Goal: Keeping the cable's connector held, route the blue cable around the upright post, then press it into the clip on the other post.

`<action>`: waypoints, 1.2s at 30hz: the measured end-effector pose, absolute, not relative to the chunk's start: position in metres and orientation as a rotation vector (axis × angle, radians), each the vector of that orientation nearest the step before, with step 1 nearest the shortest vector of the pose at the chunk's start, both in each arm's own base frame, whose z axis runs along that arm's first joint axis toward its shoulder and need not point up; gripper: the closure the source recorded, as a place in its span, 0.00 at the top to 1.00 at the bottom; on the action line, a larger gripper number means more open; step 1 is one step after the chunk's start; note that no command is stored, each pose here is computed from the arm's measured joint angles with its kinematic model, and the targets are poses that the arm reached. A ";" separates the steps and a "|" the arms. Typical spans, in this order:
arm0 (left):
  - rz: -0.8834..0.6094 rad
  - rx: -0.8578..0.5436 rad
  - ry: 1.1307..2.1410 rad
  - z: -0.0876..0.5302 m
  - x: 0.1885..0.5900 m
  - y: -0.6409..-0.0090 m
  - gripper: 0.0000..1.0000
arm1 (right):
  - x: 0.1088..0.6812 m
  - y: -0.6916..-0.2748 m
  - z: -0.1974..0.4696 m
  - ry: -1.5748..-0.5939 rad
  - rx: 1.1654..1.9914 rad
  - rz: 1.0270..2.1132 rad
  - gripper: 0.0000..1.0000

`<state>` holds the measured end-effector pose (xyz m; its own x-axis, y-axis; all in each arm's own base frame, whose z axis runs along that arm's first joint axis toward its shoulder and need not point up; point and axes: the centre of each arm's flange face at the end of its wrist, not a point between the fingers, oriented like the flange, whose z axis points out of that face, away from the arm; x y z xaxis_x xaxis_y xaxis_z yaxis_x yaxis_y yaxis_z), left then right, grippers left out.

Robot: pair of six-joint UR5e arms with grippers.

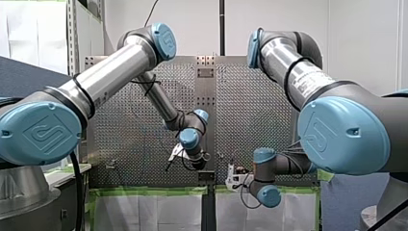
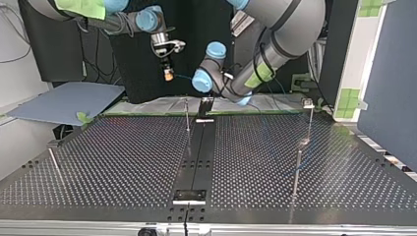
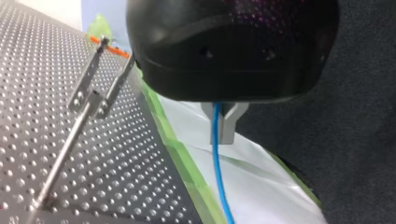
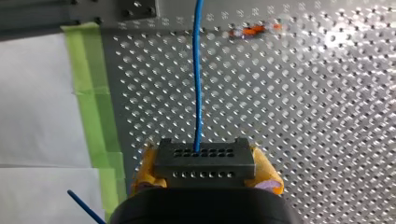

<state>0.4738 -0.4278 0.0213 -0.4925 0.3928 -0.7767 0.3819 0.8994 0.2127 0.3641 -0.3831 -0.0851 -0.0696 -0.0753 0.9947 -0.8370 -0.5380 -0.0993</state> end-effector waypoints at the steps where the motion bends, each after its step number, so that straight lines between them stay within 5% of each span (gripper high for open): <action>1: 0.014 0.554 2.128 0.022 0.473 -0.430 0.02 | 0.364 -0.385 -0.082 -0.990 1.616 1.667 0.00; 36: -0.007 0.368 1.941 0.015 0.482 -0.454 0.02 | 0.335 -0.462 -0.051 -1.049 1.550 1.589 0.00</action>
<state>0.4824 -0.4540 0.0154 -0.3458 0.2515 -0.9040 0.2582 0.9517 0.1660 0.3352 -0.4620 -0.0506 -0.0663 -0.0684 0.9955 -0.8887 -0.4496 -0.0901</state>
